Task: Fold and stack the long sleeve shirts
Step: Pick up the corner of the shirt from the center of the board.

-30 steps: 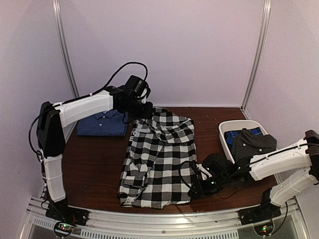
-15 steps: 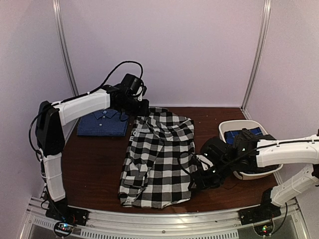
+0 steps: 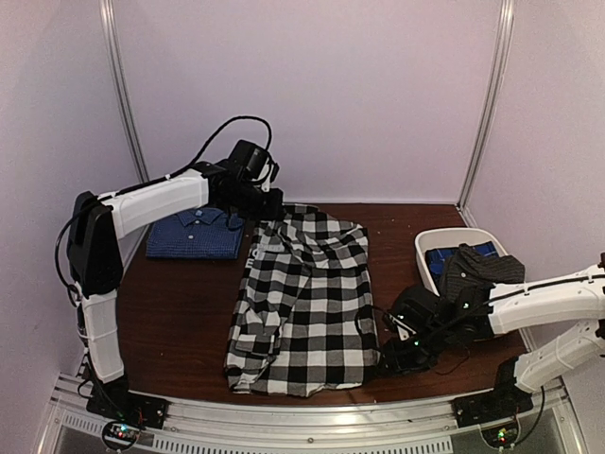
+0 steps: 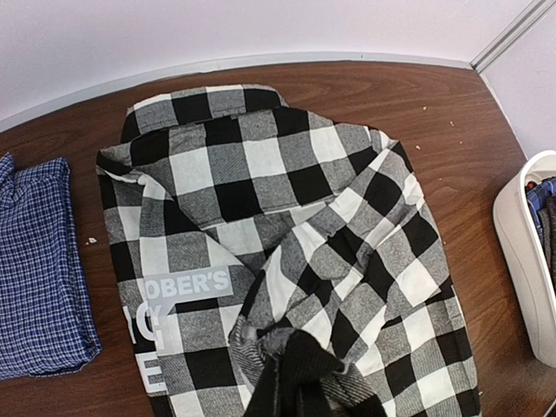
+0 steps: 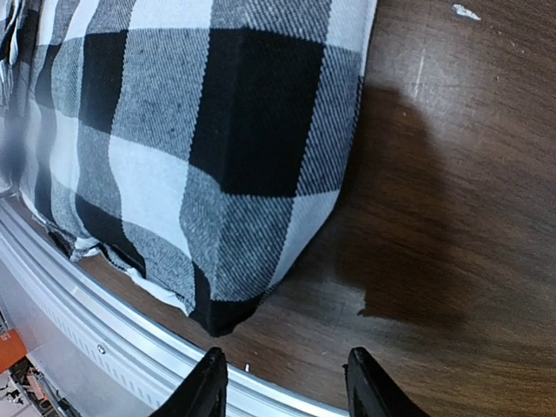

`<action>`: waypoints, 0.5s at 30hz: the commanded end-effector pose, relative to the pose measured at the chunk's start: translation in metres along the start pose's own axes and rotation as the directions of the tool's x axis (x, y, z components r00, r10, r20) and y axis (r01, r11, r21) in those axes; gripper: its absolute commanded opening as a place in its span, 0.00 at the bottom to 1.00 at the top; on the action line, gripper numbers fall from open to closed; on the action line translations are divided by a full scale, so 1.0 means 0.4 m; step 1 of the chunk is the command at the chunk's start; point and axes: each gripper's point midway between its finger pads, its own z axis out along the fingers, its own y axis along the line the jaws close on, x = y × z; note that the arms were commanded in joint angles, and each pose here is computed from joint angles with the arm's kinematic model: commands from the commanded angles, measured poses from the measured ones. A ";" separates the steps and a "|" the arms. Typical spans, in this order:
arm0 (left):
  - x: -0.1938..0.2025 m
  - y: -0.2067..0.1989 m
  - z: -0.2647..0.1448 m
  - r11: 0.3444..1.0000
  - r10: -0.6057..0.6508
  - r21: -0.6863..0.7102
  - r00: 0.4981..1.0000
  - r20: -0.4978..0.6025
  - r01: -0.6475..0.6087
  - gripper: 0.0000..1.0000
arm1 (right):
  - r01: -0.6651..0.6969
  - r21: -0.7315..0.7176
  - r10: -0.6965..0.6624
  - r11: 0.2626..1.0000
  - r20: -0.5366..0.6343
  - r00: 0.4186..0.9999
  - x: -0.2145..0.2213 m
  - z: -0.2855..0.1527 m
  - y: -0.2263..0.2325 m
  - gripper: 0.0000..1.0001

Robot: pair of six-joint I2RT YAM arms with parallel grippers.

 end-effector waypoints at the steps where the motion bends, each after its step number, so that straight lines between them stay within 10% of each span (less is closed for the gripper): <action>1: -0.062 -0.028 -0.027 0.998 0.017 0.061 0.997 0.074 -0.022 0.00 | -0.010 -0.035 0.014 0.999 0.118 0.993 -0.066 0.015 0.026 0.48; 10: -0.141 -0.065 -0.070 0.994 0.034 0.100 0.987 0.154 -0.050 0.00 | 0.004 -0.053 0.005 0.999 0.158 0.987 -0.103 0.074 0.040 0.43; 15: -0.211 -0.079 -0.110 0.992 0.045 0.100 0.970 0.238 -0.070 0.00 | 0.008 -0.022 -0.005 1.000 0.150 0.989 -0.108 0.076 0.038 0.21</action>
